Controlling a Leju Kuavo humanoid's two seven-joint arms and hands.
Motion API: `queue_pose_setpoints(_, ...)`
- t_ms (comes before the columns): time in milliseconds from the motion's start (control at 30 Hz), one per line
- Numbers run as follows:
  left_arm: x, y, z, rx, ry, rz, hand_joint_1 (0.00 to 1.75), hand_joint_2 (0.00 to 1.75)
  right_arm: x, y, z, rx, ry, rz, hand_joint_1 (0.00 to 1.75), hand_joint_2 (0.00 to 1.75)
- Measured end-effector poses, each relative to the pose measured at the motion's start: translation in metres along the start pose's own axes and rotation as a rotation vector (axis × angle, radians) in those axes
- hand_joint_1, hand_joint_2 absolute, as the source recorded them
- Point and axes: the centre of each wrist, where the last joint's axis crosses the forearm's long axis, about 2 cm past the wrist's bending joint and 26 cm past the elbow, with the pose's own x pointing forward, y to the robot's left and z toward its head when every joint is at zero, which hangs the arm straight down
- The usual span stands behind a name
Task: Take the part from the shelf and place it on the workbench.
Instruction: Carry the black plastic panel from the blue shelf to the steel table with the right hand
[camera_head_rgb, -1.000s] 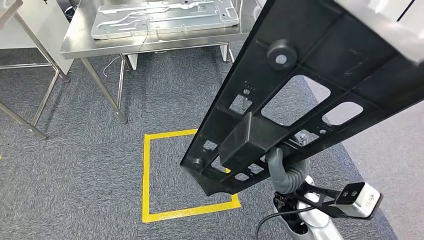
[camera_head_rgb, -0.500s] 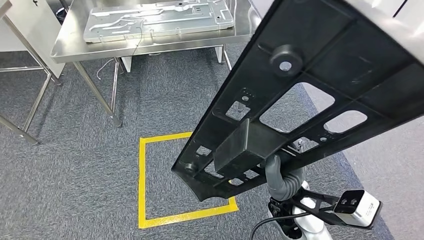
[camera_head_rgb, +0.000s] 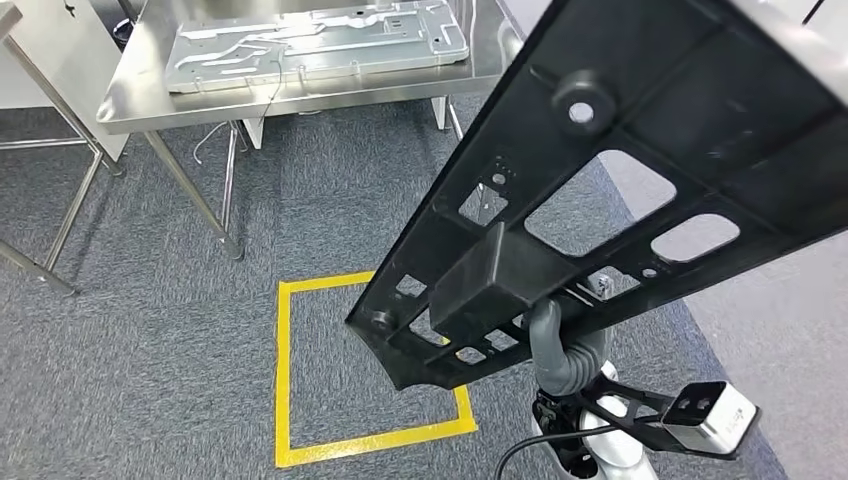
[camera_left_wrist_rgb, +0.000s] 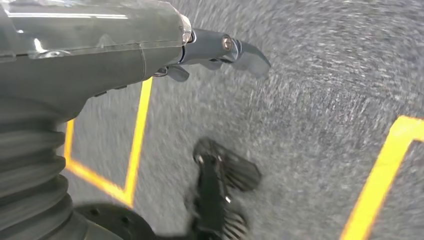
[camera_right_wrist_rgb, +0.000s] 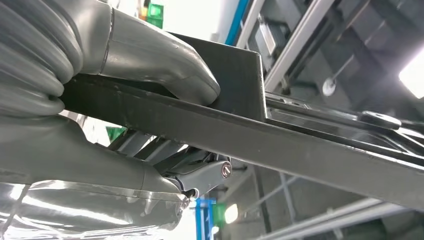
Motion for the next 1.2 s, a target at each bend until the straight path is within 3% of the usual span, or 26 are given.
queue_pose_setpoints(567, -0.003, 0.000, 0.001, -0.004, 0.006, -0.042, 0.00, 1.75, -0.016, 0.007, -0.017, -0.011, -0.017, -0.030, 1.75, 1.75)
queue_pose_setpoints(1200, -0.003, 0.000, 0.001, -0.011, -0.004, -0.071, 0.00, 1.75, -0.014, 0.004, -0.014, -0.005, -0.015, -0.067, 1.75, 1.75)
